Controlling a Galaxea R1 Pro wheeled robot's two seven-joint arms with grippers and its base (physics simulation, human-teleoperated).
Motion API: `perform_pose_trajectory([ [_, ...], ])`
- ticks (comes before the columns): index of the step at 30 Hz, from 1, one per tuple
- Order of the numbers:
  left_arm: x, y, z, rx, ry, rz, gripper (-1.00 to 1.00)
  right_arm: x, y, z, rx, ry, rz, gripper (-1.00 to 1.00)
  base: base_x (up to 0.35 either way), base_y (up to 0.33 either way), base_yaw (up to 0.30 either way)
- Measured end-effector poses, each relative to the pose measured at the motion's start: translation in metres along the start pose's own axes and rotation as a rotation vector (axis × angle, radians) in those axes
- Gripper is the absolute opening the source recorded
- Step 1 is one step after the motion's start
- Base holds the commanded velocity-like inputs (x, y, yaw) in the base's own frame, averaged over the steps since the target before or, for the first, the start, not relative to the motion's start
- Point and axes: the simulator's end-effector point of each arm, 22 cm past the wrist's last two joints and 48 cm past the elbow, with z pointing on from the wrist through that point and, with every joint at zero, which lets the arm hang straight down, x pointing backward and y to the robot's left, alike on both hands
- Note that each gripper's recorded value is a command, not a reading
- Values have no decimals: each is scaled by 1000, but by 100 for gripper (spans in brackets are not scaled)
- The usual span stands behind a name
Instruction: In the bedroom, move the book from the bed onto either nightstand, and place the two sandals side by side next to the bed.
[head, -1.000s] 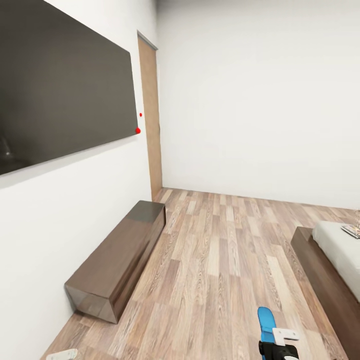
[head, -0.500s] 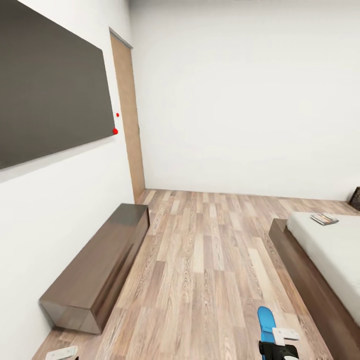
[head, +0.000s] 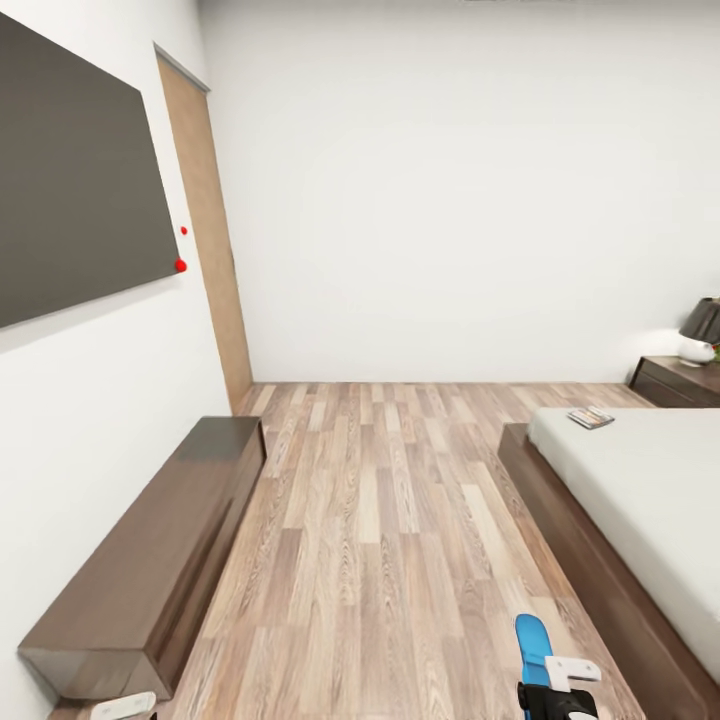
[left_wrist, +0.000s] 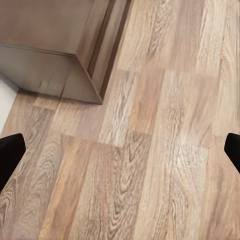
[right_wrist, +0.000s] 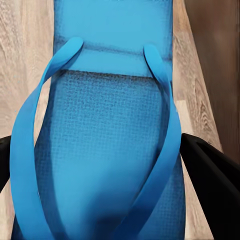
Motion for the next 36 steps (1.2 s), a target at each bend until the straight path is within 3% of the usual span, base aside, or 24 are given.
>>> perform_pose_trajectory([
  [36,2,0,-1,0,1,3,100,1,-1,0,1,2,0,-100,-156,104,-274],
])
